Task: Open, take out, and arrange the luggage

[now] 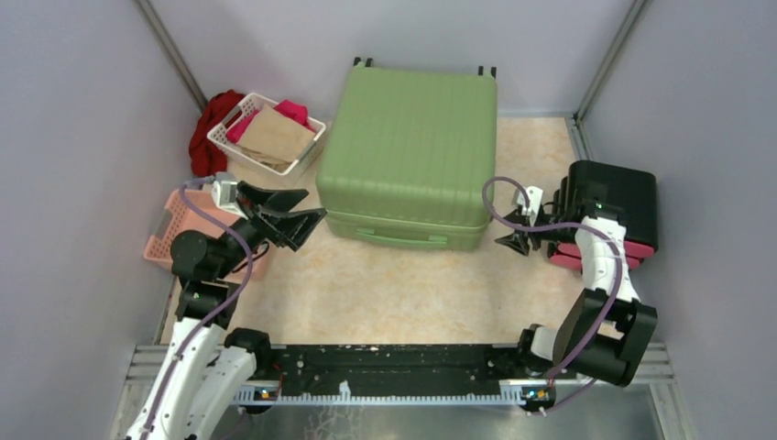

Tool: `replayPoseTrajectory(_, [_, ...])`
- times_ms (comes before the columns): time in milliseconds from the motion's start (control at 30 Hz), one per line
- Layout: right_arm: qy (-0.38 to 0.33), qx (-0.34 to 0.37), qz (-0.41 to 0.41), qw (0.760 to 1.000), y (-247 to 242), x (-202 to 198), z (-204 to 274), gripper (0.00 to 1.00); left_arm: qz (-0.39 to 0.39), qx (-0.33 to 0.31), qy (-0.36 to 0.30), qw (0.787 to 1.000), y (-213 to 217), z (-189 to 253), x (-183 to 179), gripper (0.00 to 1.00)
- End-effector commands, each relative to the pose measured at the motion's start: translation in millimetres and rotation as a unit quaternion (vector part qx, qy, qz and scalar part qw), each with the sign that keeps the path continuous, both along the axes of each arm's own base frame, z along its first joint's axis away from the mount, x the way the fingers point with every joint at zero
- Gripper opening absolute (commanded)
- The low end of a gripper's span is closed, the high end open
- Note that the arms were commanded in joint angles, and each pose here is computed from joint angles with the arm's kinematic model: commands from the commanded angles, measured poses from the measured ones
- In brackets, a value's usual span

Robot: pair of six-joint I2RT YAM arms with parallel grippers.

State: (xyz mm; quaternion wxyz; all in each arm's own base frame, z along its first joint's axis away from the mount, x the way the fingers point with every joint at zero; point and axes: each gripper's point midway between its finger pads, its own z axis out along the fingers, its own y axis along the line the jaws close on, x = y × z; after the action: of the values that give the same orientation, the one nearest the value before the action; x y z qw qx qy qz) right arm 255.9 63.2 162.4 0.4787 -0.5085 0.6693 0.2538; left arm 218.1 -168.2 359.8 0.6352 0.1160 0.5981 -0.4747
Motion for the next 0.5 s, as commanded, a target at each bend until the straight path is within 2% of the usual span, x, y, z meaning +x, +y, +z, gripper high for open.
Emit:
replayPoseTrajectory(0, [-0.114, -0.015, 0.052, 0.992, -0.2, 21.8, 1.1, 0.51, 0.012, 0.027, -0.014, 0.999, 1.8, -16.1, 5.1, 0.98])
replayPoseTrajectory(233, [-0.114, 0.012, -0.002, 0.993, -9.2, 60.9, 1.5, 0.39, 0.006, 0.039, -0.039, 0.998, -4.0, -22.9, 23.8, 0.98])
replayPoseTrajectory(467, [-0.072, 0.023, -0.016, 0.997, -4.9, 59.7, -16.8, 0.35, 0.009, 0.04, -0.034, 0.999, -5.3, -32.9, 34.6, 0.98])
